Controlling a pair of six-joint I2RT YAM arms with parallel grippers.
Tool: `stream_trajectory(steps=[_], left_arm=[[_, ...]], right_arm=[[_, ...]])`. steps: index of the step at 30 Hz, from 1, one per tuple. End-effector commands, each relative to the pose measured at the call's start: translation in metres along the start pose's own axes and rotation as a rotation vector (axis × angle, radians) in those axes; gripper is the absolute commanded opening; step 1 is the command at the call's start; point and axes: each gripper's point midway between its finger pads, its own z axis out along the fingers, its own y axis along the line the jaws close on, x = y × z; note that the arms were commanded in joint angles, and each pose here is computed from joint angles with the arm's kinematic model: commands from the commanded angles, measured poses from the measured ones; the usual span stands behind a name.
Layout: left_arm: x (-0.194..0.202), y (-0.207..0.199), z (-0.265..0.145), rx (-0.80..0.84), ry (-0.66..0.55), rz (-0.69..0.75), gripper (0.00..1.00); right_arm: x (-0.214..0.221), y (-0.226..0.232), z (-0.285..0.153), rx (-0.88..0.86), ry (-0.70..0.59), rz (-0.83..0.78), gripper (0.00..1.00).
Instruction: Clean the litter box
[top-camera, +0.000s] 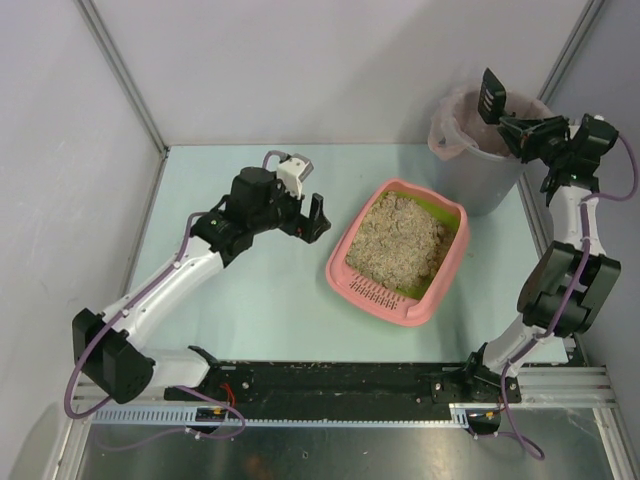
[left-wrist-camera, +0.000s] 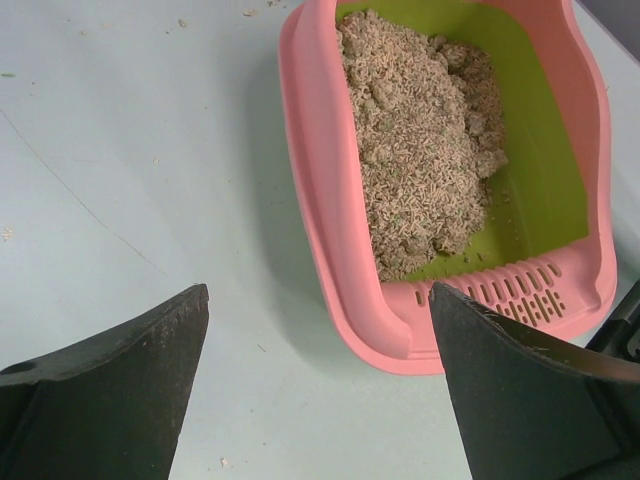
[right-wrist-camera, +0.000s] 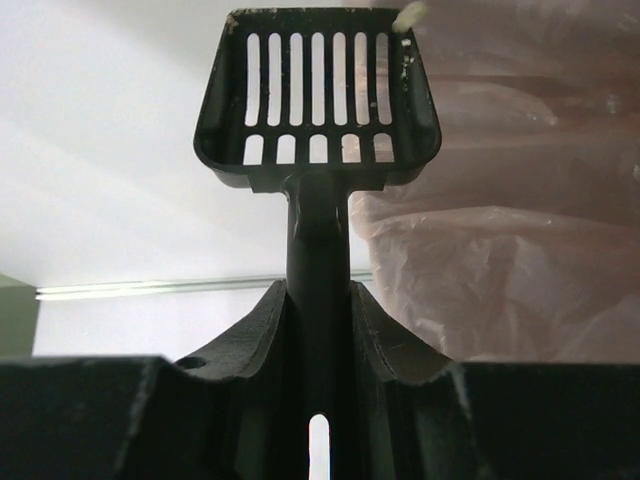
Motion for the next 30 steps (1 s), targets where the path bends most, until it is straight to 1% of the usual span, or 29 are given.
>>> stream_trajectory(steps=[1, 2, 3, 4, 6, 7, 8, 9, 10, 11, 12, 13, 14, 15, 16, 17, 20, 21, 22, 24, 25, 26, 27, 28, 30], left_arm=[[-0.018, 0.0, -0.011, -0.008, -0.07, 0.008, 0.96], [-0.016, 0.0, -0.01, -0.004, -0.066, 0.004, 0.96], [-0.016, -0.004, -0.008, 0.016, -0.062, -0.001, 0.96], [-0.014, -0.004, -0.006, 0.02, -0.058, -0.009, 0.96], [-0.013, -0.007, -0.005, 0.037, -0.054, -0.016, 0.95], [-0.012, -0.008, -0.003, 0.041, -0.052, -0.017, 0.94], [-0.011, -0.008, -0.003, 0.044, -0.05, -0.018, 0.94], [-0.01, -0.008, -0.002, 0.044, -0.05, -0.019, 0.93], [-0.01, -0.01, -0.001, 0.049, -0.052, -0.016, 0.93], [-0.009, -0.01, 0.002, 0.051, -0.048, -0.018, 0.92], [-0.01, -0.014, 0.004, 0.061, -0.046, -0.015, 0.92], [-0.011, -0.018, 0.005, 0.076, -0.045, -0.016, 0.91], [-0.009, -0.02, 0.009, 0.089, -0.034, -0.019, 0.91], [-0.011, -0.025, 0.011, 0.103, -0.033, -0.02, 0.91], [-0.009, -0.027, 0.014, 0.113, -0.023, -0.022, 0.91], [-0.008, -0.029, 0.016, 0.115, -0.018, -0.022, 0.91], [0.005, -0.027, 0.025, 0.108, 0.018, -0.028, 0.91], [0.011, -0.028, 0.03, 0.108, 0.037, -0.032, 0.91], [0.013, -0.029, 0.032, 0.108, 0.044, -0.033, 0.91], [0.018, -0.032, 0.036, 0.116, 0.061, -0.036, 0.89], [0.024, -0.032, 0.042, 0.122, 0.081, -0.04, 0.89], [0.024, -0.033, 0.044, 0.129, 0.085, -0.043, 0.88], [0.027, -0.035, 0.046, 0.141, 0.096, -0.044, 0.86], [0.032, -0.034, 0.051, 0.143, 0.113, -0.047, 0.86], [0.039, -0.034, 0.055, 0.147, 0.133, -0.054, 0.84]], right_arm=[[0.019, 0.064, -0.039, -0.08, -0.076, -0.347, 0.0], [0.027, 0.08, -0.051, -0.096, -0.089, -0.41, 0.0], [0.032, 0.084, -0.056, -0.091, -0.095, -0.449, 0.0], [0.04, 0.078, -0.058, -0.052, -0.092, -0.503, 0.0], [0.058, 0.094, -0.073, -0.053, -0.1, -0.591, 0.0], [0.074, 0.089, -0.073, -0.01, -0.082, -0.612, 0.0], [0.082, 0.087, -0.076, 0.011, -0.073, -0.685, 0.0], [0.092, 0.097, -0.085, 0.012, -0.075, -0.738, 0.0], [0.101, 0.084, -0.088, 0.09, -0.063, -0.743, 0.0], [0.125, 0.083, -0.087, 0.097, -0.008, -0.813, 0.0], [0.14, 0.085, -0.092, 0.107, 0.017, -0.845, 0.0], [0.149, 0.078, -0.099, 0.173, 0.029, -0.863, 0.0], [0.182, 0.077, -0.1, 0.163, 0.107, -0.918, 0.0], [0.193, 0.073, -0.105, 0.189, 0.127, -0.937, 0.0], [0.193, 0.064, -0.118, 0.273, 0.108, -0.955, 0.0], [0.217, 0.061, -0.125, 0.274, 0.161, -0.985, 0.0], [0.231, 0.035, -0.152, 0.398, 0.212, -1.015, 0.0], [0.245, 0.029, -0.16, 0.411, 0.262, -1.018, 0.0], [0.248, 0.012, -0.173, 0.485, 0.303, -1.021, 0.0], [0.262, -0.005, -0.186, 0.547, 0.382, -1.037, 0.0], [0.261, -0.019, -0.199, 0.632, 0.412, -1.045, 0.0], [0.263, -0.029, -0.204, 0.682, 0.438, -1.057, 0.0], [0.261, -0.035, -0.209, 0.724, 0.443, -1.078, 0.0], [0.265, -0.043, -0.219, 0.766, 0.493, -1.101, 0.0], [0.271, -0.054, -0.223, 0.812, 0.546, -1.135, 0.0]])
